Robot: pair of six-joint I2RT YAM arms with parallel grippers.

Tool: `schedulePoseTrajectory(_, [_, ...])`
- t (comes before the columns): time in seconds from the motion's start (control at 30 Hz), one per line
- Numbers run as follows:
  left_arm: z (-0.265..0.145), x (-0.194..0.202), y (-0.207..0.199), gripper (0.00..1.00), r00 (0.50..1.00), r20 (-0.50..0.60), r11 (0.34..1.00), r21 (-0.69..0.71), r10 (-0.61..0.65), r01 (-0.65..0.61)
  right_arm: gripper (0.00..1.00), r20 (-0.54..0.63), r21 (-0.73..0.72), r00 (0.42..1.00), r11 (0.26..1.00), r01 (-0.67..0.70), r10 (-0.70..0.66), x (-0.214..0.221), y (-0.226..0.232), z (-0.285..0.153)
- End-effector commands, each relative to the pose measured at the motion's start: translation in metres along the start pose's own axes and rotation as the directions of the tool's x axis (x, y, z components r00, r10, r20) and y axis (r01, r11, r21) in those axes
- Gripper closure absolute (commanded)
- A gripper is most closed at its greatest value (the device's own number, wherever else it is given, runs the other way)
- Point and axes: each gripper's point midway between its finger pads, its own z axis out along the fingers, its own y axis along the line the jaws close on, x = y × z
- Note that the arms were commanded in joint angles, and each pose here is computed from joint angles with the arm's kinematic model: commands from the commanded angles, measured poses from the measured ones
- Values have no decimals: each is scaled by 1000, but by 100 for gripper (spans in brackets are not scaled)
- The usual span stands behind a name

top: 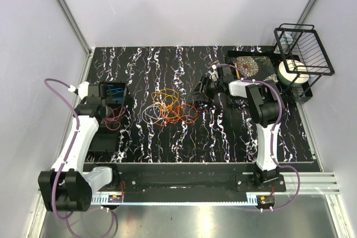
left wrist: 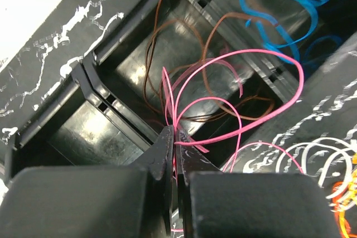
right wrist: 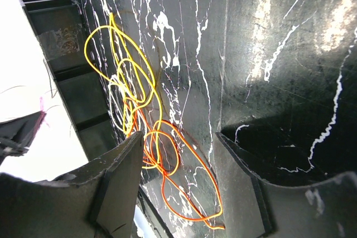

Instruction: Untangle the cables

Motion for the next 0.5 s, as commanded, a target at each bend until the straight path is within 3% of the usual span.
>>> schedulePoseTrajectory(0.0, [13, -3, 0, 100, 999, 34, 998, -39, -38, 39, 40, -25, 61, 999, 998, -20, 21, 10, -20, 11])
schedulePoseTrajectory(0.47, [40, -23, 0, 100, 994, 102, 988, -146, -43, 57, 40, -27, 62, 999, 998, -21, 23, 11, -21, 13])
